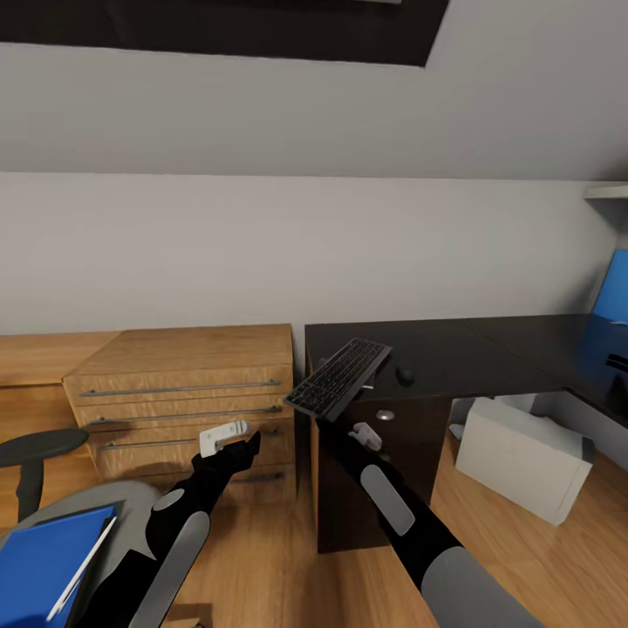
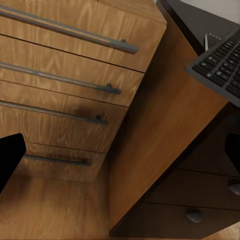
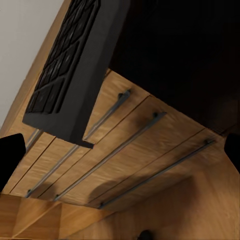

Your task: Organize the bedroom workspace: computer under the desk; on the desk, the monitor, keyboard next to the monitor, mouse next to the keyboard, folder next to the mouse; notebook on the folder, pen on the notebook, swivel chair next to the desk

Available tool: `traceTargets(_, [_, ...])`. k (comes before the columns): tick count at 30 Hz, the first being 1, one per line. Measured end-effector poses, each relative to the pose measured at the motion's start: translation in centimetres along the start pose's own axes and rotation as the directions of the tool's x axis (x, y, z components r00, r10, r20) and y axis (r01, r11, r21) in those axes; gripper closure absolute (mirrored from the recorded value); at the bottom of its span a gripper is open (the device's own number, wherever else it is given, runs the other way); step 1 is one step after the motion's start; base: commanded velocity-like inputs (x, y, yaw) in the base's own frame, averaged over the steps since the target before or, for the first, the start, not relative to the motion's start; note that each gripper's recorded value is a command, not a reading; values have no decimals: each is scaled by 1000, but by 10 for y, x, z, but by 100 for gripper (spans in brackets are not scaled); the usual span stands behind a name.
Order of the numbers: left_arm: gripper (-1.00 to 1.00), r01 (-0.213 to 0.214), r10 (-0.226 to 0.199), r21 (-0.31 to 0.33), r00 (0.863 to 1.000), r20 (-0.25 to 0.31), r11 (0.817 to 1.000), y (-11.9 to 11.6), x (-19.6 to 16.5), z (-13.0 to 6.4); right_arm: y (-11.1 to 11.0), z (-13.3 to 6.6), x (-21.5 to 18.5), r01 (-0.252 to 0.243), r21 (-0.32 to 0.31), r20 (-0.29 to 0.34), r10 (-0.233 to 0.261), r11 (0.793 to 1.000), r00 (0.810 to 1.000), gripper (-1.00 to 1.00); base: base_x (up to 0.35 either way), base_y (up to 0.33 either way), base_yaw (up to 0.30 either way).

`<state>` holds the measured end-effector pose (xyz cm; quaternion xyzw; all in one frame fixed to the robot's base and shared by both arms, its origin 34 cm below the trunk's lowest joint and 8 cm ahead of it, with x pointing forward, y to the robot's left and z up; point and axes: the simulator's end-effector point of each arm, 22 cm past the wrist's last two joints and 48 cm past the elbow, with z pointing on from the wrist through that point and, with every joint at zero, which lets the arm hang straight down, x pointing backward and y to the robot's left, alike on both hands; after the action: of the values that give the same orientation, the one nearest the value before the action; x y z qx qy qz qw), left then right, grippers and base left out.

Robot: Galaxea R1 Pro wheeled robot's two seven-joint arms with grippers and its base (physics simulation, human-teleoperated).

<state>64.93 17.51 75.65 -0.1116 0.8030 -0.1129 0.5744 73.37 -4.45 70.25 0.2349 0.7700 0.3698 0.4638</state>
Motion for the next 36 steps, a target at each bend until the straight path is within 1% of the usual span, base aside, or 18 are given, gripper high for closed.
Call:
traceTargets(5, [-100,0,0,0,1000,0,1000,0,0,0,-9,-1,-14,-43,14,24,43,999,999,-100,10,0,0])
traceTargets(8, [-100,0,0,0,1000,0,1000,0,0,0,-11,-1,-17,-53,17,30,52,998,998,-100,2,0,0])
traceTargets(16, [-100,0,0,0,1000,0,1000,0,0,0,-10,-1,-19,-57,9,32,57,998,998,-100,0,0,0])
traceTargets(23, [-100,-1,1,-1,1000,1,1000,0,0,0,2,-1,-19,-55,-44,29,56,998,998,-100,0,0,0])
traceTargets(25, [-100,-1,1,-2,1000,2,1000,0,0,0,4,-1,-19,-54,-51,26,56,997,998,-100,27,0,0])
traceTargets(33, [-100,0,0,-2,1000,3,1000,0,-1,0,6,-2,-9,-57,-61,-27,55,997,998,-100,169,23,0])
traceTargets(36, [-100,0,0,-2,1000,2,1000,1,0,0,5,-2,-9,-63,-60,-33,61,996,998,-100,125,16,0])
